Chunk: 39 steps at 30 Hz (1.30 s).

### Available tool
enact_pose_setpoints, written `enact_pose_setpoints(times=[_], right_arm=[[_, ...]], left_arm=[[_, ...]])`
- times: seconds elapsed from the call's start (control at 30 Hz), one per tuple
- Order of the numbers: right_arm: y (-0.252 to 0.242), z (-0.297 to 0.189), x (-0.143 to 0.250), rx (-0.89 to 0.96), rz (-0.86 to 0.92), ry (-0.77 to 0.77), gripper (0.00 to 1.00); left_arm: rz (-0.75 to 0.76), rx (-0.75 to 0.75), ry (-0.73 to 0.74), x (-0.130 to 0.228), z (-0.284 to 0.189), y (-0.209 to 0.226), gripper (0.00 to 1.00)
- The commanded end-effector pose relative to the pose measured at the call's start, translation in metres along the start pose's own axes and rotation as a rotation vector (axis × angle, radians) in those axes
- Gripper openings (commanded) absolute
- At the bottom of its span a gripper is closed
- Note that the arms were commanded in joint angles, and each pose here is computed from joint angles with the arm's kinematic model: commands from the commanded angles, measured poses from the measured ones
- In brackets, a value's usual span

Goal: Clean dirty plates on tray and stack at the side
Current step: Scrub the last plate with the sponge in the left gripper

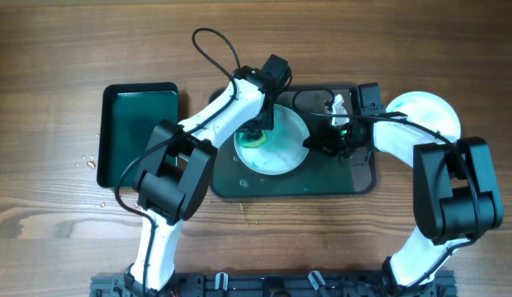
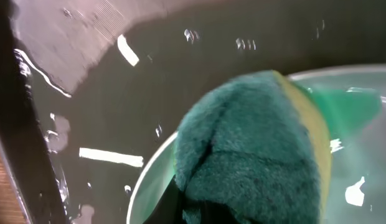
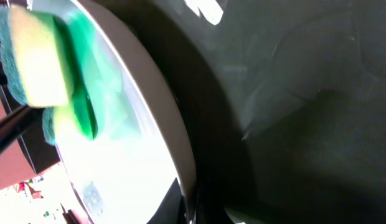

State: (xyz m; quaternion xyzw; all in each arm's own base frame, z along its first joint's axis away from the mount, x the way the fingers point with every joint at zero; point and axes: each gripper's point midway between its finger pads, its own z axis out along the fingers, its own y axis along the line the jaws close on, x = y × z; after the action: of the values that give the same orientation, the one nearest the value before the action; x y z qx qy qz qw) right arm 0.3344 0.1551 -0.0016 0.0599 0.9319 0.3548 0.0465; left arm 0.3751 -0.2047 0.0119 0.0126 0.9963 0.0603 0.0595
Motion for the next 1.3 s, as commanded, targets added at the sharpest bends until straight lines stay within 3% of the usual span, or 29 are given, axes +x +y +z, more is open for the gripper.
enact_pose_setpoints(times=[0.0,0.1,0.17,0.47,0.6,0.77,1.0,1.27], right_arm=[[-0.022,0.009,0.011,0.055,0.053,0.036,0.04],[-0.022,0.009,0.011,0.055,0.056,0.036,0.04],[-0.022,0.009,0.011,0.055,0.055,0.036,0.04],[-0.022,0.009,0.011,0.055,0.055,0.036,0.04],[-0.022,0.009,0.011,0.055,0.055,0.036,0.04],[-0.022,0.009,0.011,0.055,0.055,0.036,0.05],[-0.022,0.009,0.011,0.056,0.055,0.036,0.04],[-0.024,0.009,0.012,0.068,0.056,0.035,0.04]], left_arm=[[0.168,0.247,0.229,0.045,0.006,-0.033,0.04],[0.268,0.472,0.315,0.068,-0.012,-0.069,0.04],[0.281,0.54,0.334,0.075,-0.02,-0.082,0.04],[0.289,0.592,0.263,0.068,-0.023,-0.111,0.04],[0.225,0.588,0.248,0.06,-0.017,-0.117,0.04],[0.159,0.434,0.202,0.049,0.007,-0.099,0.04],[0.027,0.125,0.014,0.003,0.028,-0.04,0.04],[-0.091,-0.026,-0.015,-0.02,0.036,0.023,0.04]])
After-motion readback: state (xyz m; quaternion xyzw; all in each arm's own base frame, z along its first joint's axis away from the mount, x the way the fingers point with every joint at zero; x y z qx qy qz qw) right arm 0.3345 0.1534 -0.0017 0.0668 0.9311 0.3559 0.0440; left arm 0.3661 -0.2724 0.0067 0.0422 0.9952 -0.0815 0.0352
